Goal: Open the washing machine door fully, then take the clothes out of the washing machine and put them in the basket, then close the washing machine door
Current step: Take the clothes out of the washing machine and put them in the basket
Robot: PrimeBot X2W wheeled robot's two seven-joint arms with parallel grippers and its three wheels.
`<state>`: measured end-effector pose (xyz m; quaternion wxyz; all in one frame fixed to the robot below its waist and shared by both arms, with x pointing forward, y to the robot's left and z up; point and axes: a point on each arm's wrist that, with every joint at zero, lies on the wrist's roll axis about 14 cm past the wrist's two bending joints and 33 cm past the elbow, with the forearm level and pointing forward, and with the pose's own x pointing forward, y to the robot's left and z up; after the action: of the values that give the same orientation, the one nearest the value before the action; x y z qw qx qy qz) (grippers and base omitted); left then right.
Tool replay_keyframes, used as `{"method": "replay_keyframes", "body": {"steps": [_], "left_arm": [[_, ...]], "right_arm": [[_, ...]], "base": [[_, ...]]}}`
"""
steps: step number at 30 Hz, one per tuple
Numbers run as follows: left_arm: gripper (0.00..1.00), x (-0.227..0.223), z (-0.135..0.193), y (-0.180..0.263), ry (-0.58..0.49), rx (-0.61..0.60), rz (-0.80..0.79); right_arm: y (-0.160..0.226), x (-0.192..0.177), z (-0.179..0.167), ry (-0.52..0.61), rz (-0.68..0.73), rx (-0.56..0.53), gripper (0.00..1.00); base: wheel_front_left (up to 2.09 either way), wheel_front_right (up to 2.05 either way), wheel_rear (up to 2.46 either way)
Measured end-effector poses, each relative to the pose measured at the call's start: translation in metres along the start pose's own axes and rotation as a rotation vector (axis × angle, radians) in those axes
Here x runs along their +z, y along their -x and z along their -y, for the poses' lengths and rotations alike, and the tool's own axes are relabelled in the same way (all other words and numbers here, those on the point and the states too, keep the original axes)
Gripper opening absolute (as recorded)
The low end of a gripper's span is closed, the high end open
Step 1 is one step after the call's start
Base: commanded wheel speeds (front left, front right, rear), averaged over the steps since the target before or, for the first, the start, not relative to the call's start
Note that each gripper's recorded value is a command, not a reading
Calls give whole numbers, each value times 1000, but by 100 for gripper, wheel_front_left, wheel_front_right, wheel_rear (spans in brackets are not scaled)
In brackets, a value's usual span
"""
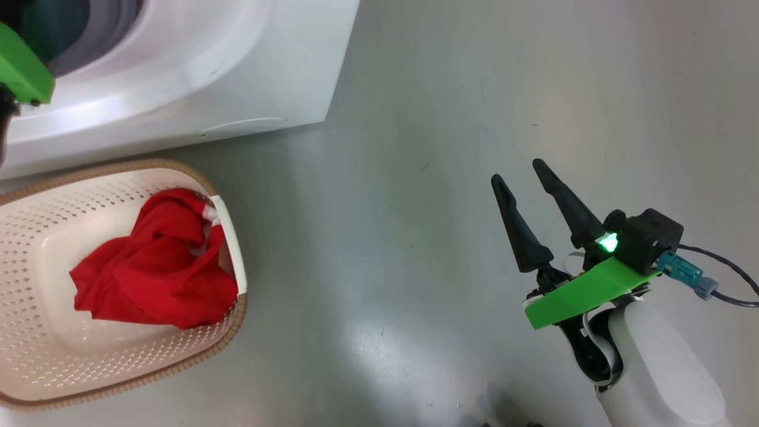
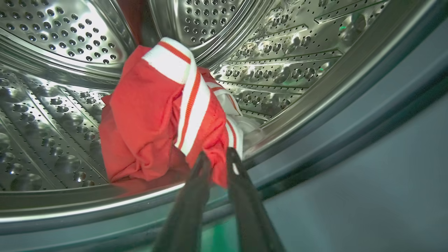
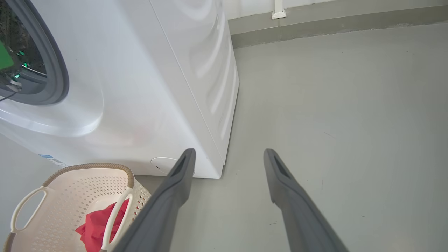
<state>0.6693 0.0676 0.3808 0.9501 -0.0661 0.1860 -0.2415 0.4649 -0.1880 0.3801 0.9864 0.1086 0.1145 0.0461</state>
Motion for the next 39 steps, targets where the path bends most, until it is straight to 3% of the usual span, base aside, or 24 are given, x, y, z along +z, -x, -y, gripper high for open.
{"method": "replay_keyframes", "body": {"steps": [14,22,39], "left_arm": [[0,9,-5,6,32,14,47],[0,37,-8,13,105,24,139],[0,48,-22,58,181,89,272]], "right_arm": [[-4,-2,-6,-7,0,18,100],[-9,-1,-11,-2,4,37,100],[-16,10,-23,5,34,83,100]], "base": [[0,0,0],[0,0,0],[0,0,0]]}}
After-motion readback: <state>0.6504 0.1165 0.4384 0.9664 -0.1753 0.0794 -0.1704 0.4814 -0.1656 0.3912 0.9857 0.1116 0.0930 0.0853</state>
